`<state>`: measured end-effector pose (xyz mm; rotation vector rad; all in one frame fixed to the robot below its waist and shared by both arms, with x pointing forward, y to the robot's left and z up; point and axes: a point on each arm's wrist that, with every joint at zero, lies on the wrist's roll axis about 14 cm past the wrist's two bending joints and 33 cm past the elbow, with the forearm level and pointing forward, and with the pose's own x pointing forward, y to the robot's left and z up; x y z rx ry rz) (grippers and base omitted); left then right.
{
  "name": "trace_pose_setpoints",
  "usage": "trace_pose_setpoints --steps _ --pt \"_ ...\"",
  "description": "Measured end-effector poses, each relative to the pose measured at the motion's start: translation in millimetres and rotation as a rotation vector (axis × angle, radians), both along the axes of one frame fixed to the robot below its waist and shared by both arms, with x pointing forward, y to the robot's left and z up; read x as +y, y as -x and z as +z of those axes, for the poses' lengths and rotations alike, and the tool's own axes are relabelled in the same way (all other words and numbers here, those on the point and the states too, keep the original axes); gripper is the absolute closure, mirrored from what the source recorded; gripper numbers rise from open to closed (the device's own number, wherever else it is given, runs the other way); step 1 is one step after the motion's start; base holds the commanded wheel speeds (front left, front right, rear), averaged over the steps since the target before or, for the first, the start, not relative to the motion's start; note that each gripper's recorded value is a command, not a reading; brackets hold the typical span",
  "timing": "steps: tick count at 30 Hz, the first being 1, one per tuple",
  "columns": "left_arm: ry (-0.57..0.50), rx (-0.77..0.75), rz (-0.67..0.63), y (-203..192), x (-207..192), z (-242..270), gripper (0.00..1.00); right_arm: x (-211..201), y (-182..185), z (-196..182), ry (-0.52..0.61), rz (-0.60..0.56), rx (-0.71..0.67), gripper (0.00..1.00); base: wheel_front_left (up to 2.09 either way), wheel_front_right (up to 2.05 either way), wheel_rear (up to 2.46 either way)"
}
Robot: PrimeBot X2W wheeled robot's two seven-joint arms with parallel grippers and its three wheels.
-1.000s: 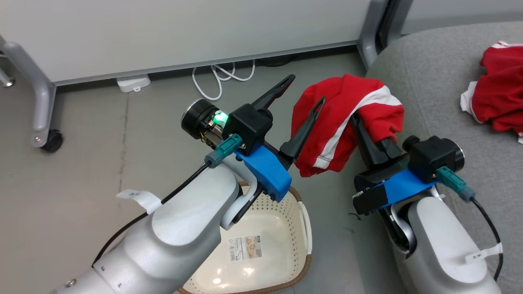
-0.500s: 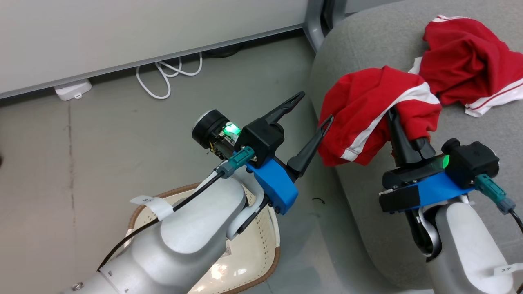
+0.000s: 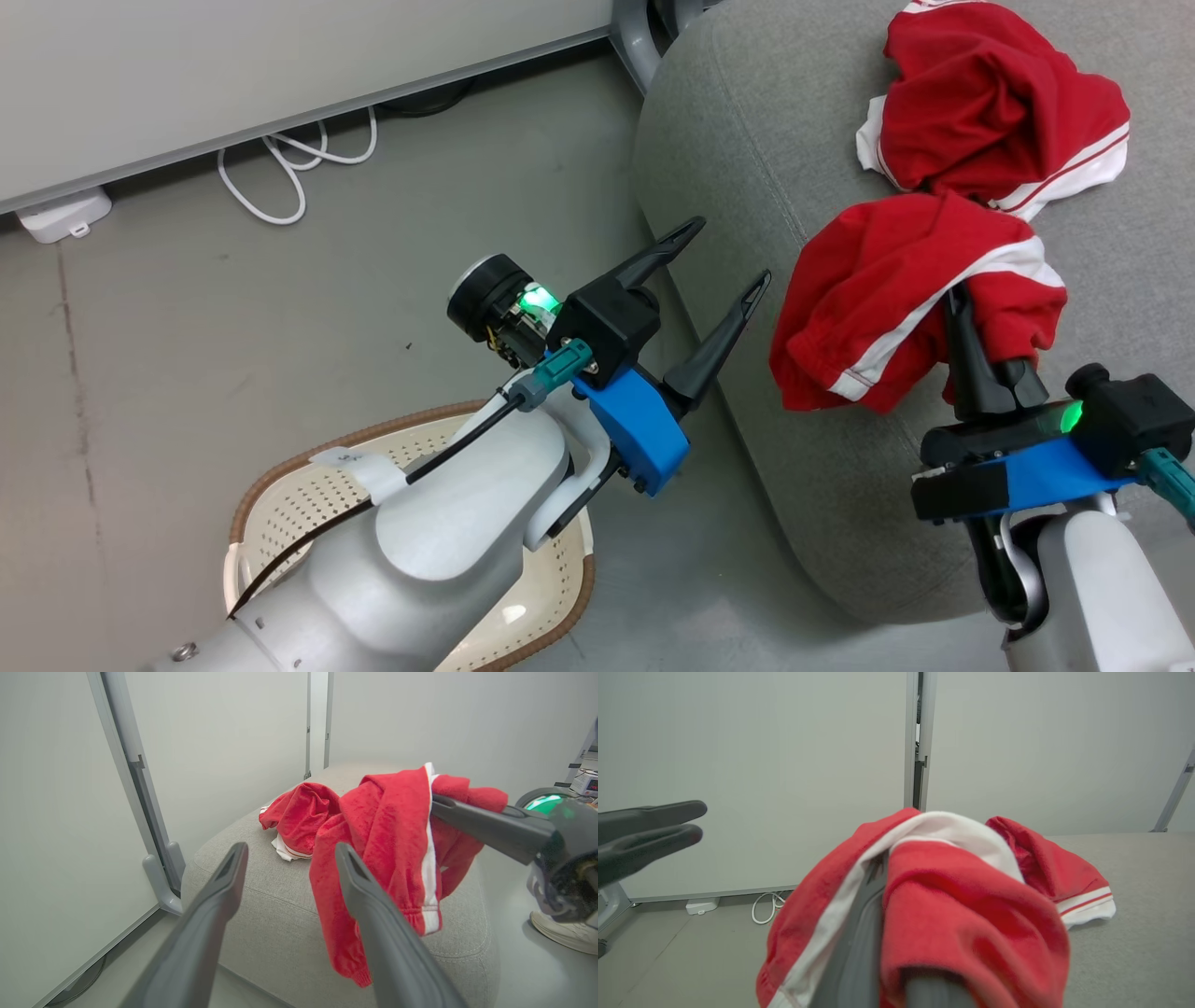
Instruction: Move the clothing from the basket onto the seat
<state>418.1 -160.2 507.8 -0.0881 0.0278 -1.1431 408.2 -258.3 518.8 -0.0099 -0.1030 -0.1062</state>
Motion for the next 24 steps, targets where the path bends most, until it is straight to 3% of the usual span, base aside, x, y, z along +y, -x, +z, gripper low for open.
trace_pose_setpoints --steps 9,19,24 --pt "0.003 -0.004 0.005 -9 1 -5 0.0 -3 -9 9 0.008 -0.005 -0.03 1.0 0.0 0.0 0.0" --pt "0.018 -0.002 0.02 -32 2 -18 0.0 -27 -71 93 0.144 -0.012 -0.258 1.0 0.0 0.0 0.0" --pt "0.003 0.017 0.044 -54 8 -42 0.0 -59 -103 138 0.244 -0.07 -0.375 1.0 0.0 0.0 0.0"
